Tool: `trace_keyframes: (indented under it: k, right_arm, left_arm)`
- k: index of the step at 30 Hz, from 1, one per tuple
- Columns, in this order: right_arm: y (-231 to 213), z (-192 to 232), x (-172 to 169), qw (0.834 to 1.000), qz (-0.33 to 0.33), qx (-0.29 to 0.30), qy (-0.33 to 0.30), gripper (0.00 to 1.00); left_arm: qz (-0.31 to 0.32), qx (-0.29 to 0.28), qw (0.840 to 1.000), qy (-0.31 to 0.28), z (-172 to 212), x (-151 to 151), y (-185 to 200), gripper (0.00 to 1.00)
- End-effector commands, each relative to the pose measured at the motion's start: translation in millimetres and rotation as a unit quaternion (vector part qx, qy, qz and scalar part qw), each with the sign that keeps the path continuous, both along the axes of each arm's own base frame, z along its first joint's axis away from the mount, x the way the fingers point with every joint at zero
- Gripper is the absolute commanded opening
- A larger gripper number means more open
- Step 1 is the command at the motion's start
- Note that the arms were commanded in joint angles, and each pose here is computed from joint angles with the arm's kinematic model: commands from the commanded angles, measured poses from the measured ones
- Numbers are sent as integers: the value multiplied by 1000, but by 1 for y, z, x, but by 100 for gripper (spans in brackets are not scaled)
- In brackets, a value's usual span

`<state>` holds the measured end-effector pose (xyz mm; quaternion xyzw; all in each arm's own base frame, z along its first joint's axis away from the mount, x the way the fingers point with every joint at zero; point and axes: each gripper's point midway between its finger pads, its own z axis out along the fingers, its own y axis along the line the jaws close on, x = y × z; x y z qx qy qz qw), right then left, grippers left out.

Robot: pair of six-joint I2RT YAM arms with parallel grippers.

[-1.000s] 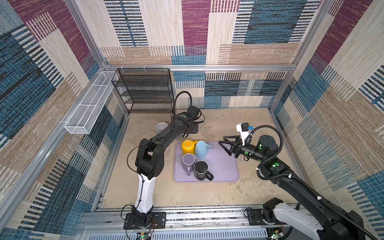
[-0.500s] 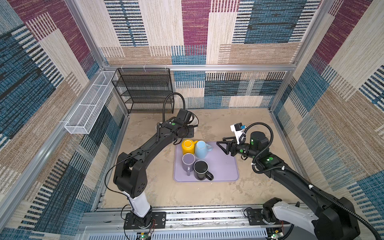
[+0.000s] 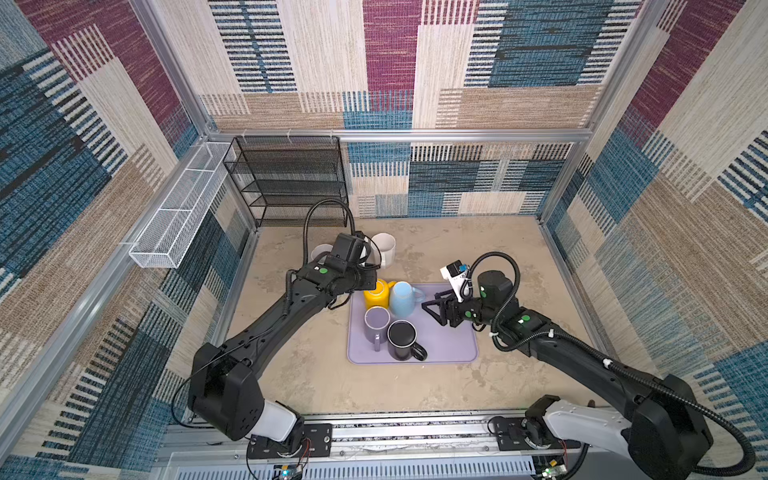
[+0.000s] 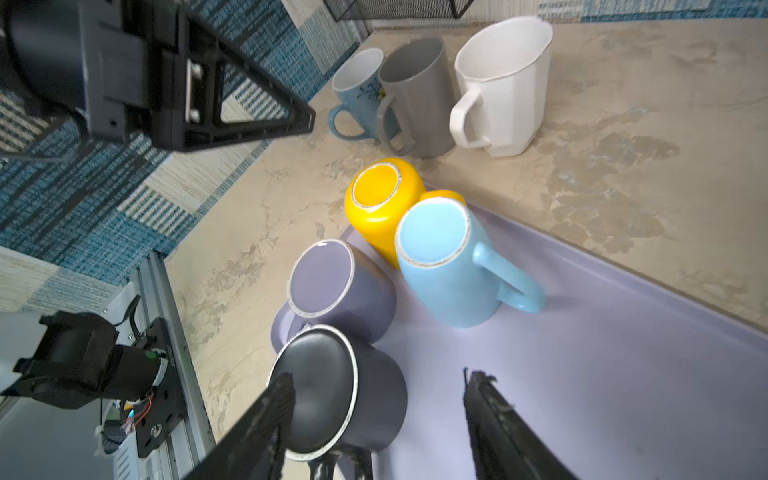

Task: Turn the mug right side up
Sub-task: 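Open the left gripper and lift it off the white mug, then move the right gripper over the upside-down black mug while the left withdraws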

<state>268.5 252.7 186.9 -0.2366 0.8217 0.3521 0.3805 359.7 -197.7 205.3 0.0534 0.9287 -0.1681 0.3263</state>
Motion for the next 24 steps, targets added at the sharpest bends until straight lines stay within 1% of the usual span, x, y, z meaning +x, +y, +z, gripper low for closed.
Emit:
trace_keyframes:
  k: [1, 3, 6, 10, 19, 24]
  right_arm:
    - [-1, -14, -7, 999, -7, -30, 13, 67]
    - [4, -14, -14, 999, 1, -27, 19, 67]
    - [1, -18, -18, 999, -13, -37, 36, 67]
    - [3, -22, -29, 998, -9, -38, 52, 66]
    - [20, -34, -56, 995, 22, -65, 74, 66]
    - [27, -46, -64, 991, 28, -99, 82, 66]
  left_arm:
    - [-7, 3, 1000, -13, 4, -2, 7, 35]
    - [2, 3, 1000, -16, 6, -4, 16, 35]
    - [17, -3, 1000, -21, 10, -6, 30, 35]
    - [30, -14, 999, -23, 11, -7, 41, 35]
    - [30, -14, 999, -8, 1, -8, 47, 35]
    - [27, -17, 999, -3, -1, -11, 47, 35]
